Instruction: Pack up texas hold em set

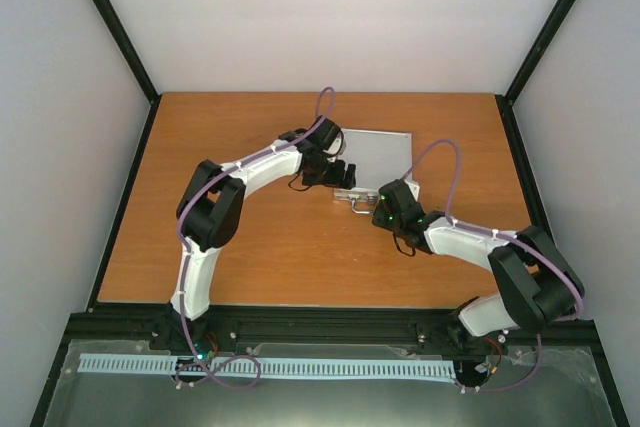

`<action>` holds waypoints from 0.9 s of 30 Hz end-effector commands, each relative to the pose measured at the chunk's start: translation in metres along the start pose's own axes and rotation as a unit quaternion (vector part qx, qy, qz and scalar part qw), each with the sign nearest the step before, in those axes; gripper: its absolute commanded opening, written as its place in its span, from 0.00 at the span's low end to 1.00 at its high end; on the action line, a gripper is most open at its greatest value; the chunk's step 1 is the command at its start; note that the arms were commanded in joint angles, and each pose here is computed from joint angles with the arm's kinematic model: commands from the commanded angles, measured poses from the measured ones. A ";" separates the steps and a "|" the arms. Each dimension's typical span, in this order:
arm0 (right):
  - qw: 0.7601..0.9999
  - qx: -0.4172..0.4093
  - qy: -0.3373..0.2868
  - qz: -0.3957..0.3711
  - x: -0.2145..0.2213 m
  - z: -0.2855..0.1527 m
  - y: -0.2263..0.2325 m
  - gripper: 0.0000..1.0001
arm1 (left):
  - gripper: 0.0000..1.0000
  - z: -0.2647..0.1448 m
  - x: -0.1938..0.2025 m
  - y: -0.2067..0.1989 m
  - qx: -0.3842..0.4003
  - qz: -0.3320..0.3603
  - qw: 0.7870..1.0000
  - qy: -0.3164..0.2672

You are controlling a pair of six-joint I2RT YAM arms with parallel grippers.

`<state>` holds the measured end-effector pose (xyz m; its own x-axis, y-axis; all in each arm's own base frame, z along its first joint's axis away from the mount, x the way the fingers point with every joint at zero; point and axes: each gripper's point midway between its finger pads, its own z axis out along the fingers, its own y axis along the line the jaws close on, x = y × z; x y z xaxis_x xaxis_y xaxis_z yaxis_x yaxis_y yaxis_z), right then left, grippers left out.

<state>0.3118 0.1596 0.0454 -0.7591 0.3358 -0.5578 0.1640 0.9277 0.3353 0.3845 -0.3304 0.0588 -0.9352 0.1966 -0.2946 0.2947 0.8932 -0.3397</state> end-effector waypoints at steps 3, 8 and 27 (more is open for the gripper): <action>0.997 -0.048 0.021 -0.053 0.008 -0.008 0.015 0.03 | 1.00 0.026 0.082 0.042 -0.081 -0.002 0.987 0.135; 0.991 -0.117 0.043 -0.057 0.022 -0.008 0.035 0.03 | 1.00 0.029 0.081 0.041 -0.079 -0.001 0.987 0.137; 0.988 -0.154 0.013 -0.024 0.011 0.000 0.051 0.03 | 1.00 0.039 0.088 0.047 -0.082 0.001 0.985 0.153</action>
<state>0.3013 0.2073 0.0433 -0.8111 0.2628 -0.5225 -0.0564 0.8541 0.5170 0.3839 -0.3309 0.0582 -0.9334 0.1964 -0.3004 0.2982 0.8901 -0.3447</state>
